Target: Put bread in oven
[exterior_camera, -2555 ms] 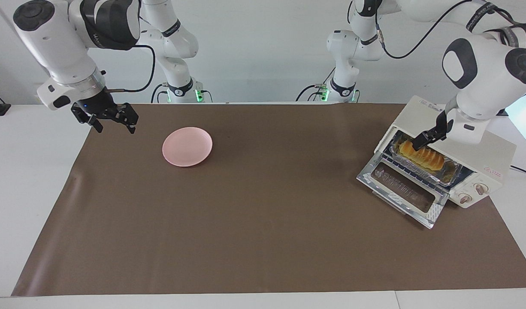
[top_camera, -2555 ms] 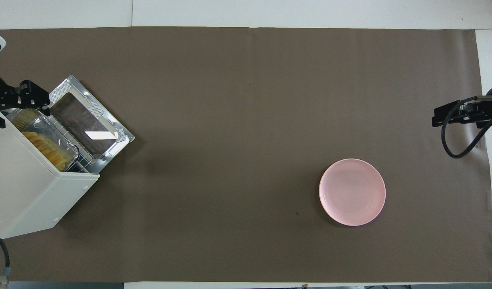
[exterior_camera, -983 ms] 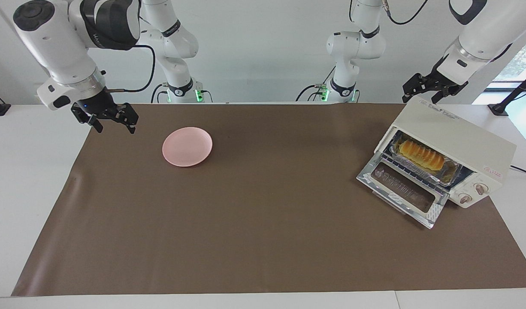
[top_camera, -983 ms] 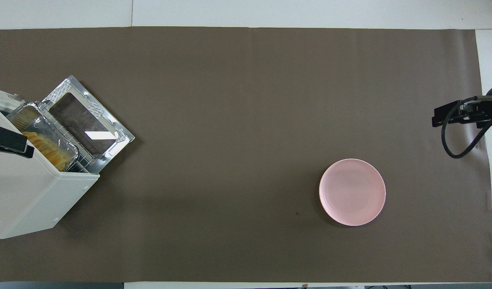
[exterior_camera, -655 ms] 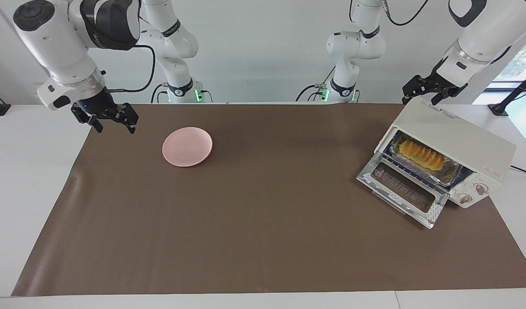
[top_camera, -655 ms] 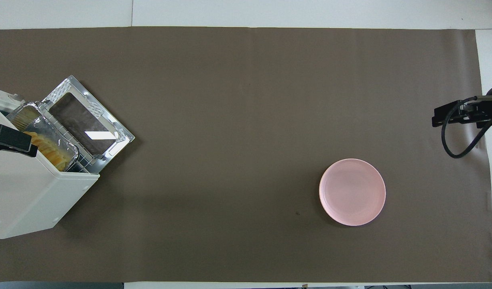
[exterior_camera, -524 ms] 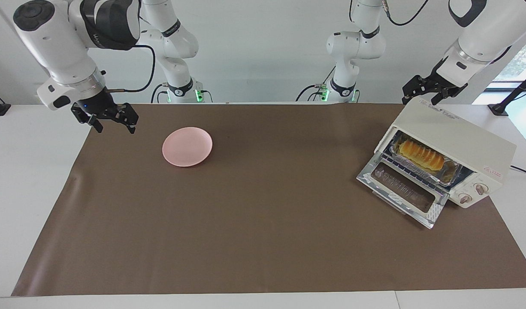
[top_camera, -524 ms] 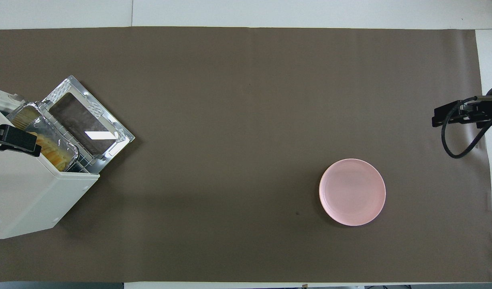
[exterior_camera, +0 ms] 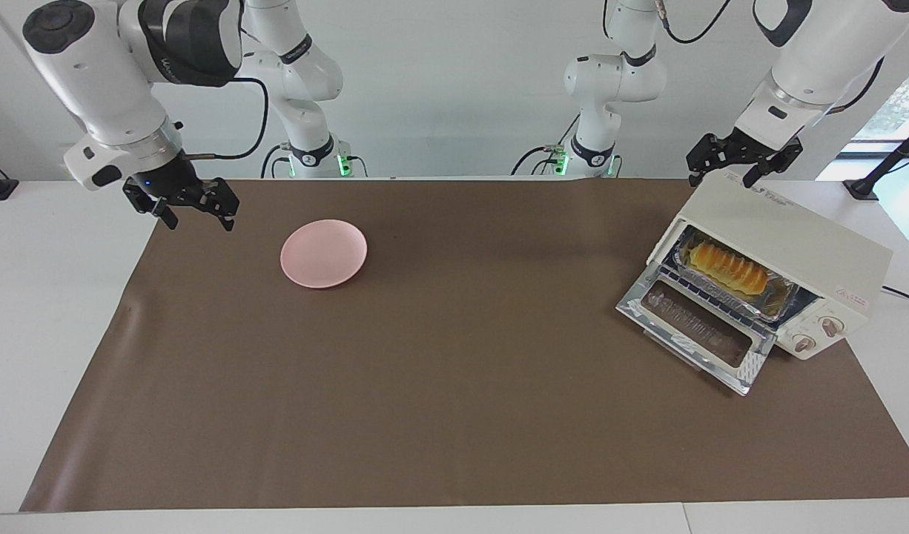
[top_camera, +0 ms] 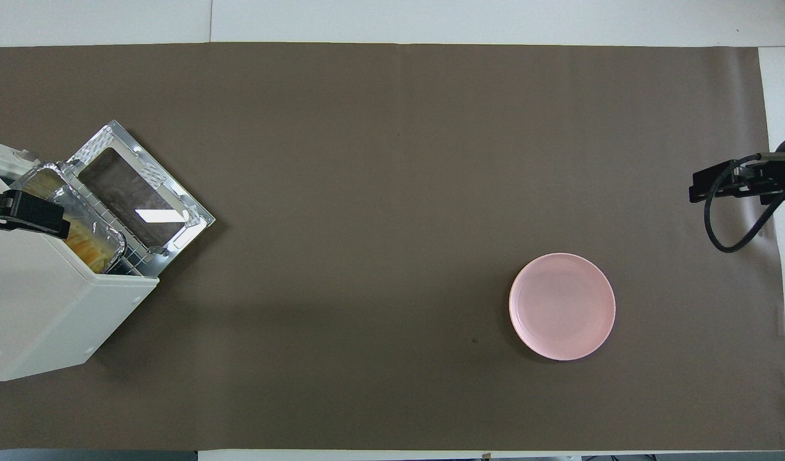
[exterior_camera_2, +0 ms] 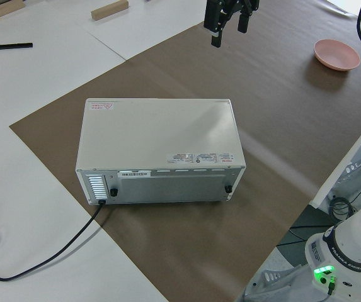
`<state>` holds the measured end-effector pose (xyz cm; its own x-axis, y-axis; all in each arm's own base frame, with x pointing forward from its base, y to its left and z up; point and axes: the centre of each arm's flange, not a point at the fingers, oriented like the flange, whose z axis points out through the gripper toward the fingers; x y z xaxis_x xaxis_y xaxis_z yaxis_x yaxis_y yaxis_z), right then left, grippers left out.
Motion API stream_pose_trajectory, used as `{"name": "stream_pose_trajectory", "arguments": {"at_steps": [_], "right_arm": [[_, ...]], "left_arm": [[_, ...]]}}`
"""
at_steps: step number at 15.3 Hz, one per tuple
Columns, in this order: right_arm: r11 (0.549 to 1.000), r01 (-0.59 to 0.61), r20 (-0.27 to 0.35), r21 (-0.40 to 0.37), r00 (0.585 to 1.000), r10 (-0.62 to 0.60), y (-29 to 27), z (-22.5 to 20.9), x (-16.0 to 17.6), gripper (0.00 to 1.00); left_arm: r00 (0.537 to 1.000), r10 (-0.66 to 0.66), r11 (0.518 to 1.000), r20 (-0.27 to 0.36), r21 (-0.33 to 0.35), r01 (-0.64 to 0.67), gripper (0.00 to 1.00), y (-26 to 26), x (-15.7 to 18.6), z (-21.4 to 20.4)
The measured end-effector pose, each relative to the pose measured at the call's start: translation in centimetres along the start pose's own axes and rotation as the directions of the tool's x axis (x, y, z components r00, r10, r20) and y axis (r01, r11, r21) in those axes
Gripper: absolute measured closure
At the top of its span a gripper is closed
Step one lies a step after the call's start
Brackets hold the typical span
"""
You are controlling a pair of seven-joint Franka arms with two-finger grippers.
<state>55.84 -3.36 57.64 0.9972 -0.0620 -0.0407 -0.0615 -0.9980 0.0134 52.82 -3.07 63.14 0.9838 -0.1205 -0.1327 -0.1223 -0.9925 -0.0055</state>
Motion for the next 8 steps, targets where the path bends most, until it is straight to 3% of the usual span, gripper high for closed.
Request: {"name": "stream_pose_trajectory", "arguments": {"at_steps": [8], "right_arm": [[1.0, 0.0, 0.0, 0.0, 1.0, 0.0, 0.0, 0.0, 0.0, 0.0]], "left_arm": [[1.0, 0.011, 1.0, -0.002, 0.002, -0.011, 0.0, 0.59, 0.06, -0.01]]}}
